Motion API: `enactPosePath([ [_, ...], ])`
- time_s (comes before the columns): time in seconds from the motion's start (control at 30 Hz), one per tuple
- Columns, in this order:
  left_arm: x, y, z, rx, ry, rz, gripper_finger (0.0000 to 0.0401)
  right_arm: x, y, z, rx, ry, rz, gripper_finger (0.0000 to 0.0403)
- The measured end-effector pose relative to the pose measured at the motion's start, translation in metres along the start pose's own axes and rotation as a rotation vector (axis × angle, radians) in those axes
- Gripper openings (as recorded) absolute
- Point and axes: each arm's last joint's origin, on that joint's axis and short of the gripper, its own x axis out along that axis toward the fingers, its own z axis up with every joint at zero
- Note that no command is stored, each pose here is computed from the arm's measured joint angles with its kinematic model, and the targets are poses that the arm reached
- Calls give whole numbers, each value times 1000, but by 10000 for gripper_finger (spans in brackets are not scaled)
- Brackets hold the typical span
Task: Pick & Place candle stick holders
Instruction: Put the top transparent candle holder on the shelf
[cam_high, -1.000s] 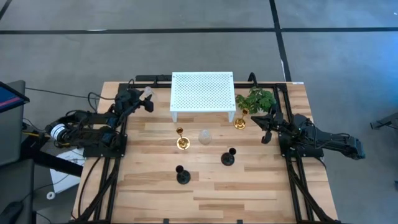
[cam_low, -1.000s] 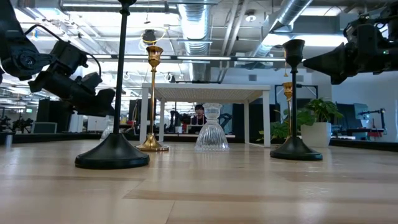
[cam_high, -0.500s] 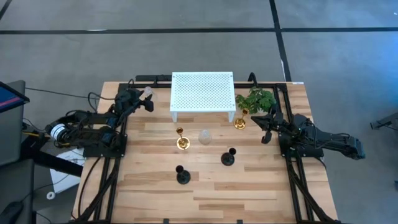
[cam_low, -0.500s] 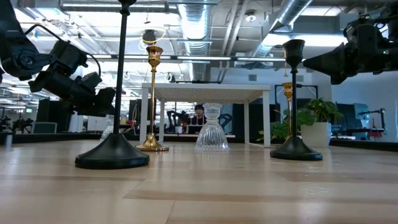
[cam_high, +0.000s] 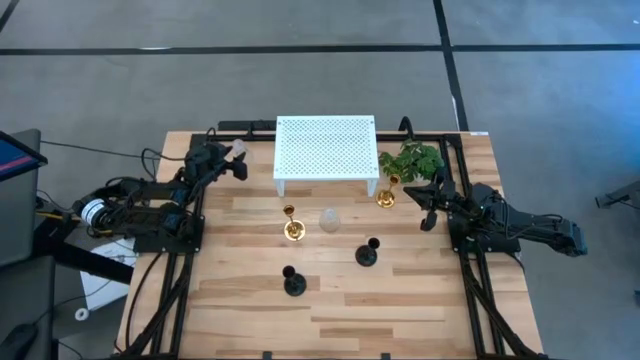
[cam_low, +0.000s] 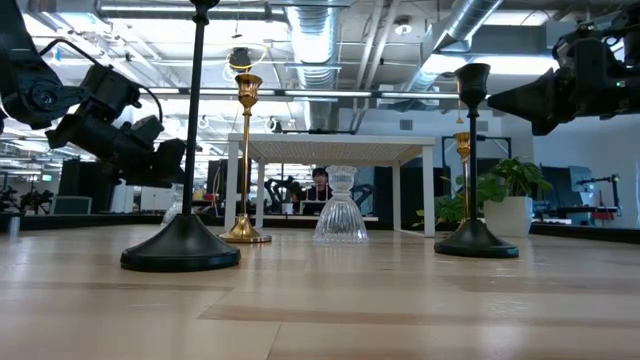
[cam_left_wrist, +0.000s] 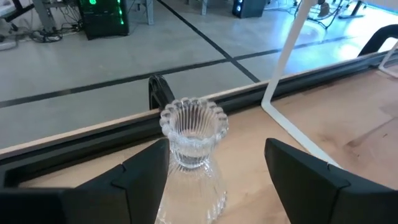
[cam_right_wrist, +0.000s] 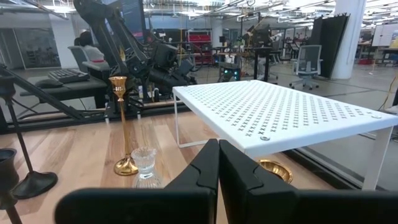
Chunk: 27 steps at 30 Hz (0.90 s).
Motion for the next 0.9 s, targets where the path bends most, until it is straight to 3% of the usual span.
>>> enactPosePath([
  [0.37, -9, 0, -1, -1, 56, -20, 243, 0, 0, 0, 1, 0, 0, 0],
  [0.6, -24, -1, 12, -13, -22, -41, 228, 0, 0, 0, 1, 0, 0, 0],
  [0.9, -33, -2, 24, -123, -119, -77, 217, 0, 0, 0, 1, 0, 0, 0],
])
